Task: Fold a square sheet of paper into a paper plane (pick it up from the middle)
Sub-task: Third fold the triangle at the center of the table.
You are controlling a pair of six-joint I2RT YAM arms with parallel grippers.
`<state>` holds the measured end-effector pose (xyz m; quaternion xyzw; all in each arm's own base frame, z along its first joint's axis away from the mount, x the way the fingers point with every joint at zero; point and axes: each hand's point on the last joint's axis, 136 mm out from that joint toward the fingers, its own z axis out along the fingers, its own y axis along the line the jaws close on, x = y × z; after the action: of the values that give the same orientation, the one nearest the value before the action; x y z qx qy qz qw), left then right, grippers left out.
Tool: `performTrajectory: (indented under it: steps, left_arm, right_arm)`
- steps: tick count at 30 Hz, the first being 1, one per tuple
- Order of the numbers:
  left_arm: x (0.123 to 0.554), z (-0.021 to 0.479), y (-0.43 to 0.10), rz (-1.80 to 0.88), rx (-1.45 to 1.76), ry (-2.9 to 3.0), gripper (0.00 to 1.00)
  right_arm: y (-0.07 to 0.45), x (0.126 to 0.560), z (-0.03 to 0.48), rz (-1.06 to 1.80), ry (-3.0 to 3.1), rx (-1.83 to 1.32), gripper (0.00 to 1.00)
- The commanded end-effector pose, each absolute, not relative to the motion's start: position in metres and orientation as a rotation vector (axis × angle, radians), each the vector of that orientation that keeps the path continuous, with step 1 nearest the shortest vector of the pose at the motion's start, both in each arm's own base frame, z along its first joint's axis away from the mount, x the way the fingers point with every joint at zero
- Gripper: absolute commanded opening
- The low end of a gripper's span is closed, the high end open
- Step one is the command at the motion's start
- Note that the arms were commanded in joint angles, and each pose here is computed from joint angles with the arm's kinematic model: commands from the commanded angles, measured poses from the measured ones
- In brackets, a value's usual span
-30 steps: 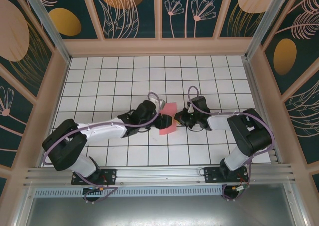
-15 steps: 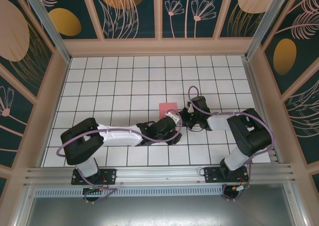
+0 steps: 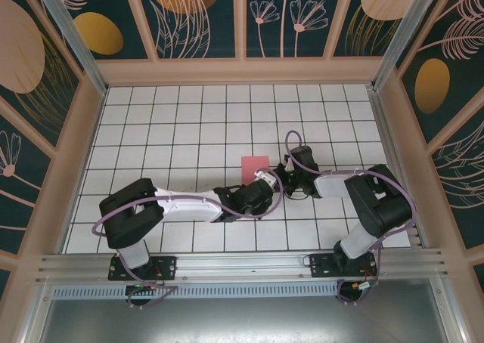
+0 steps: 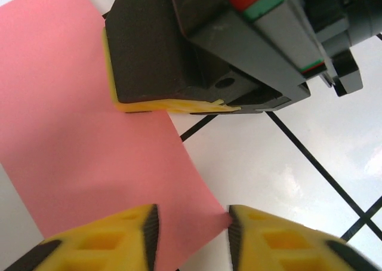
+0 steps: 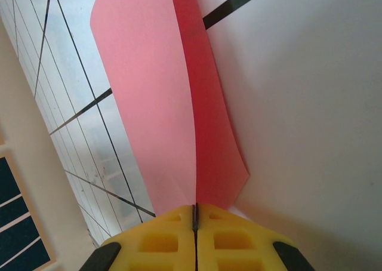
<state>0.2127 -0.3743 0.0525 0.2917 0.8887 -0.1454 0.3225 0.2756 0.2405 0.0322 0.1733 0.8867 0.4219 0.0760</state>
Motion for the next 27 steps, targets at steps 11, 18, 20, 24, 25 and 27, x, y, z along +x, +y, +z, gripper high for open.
performTrajectory:
  steps: [11, 18, 20, 24, 25, 27]
  left_arm:
    - [0.214, 0.071, -0.373, -0.401, 0.768, 2.284, 0.0]
    - [0.209, 0.084, -0.382, -0.543, 0.754, 2.281, 0.0]
    - [0.209, 0.084, -0.383, -0.595, 0.742, 2.295, 0.0]
    - [0.211, 0.085, -0.381, -0.687, 0.708, 2.317, 0.0]
    - [0.211, 0.085, -0.38, -0.717, 0.699, 2.321, 0.0]
    - [0.211, 0.087, -0.378, -0.767, 0.685, 2.326, 0.0]
  right_arm:
    - [0.239, 0.279, 0.033, 1.191, 2.688, 0.471, 0.08]
    - [0.223, 0.287, 0.049, 1.123, 2.648, 0.436, 0.2]
    - [0.214, 0.291, 0.055, 1.085, 2.625, 0.435, 0.27]
    - [0.198, 0.299, 0.07, 1.033, 2.567, 0.434, 0.31]
    - [0.196, 0.3, 0.073, 1.033, 2.554, 0.431, 0.31]
    - [0.195, 0.304, 0.078, 1.047, 2.531, 0.415, 0.3]
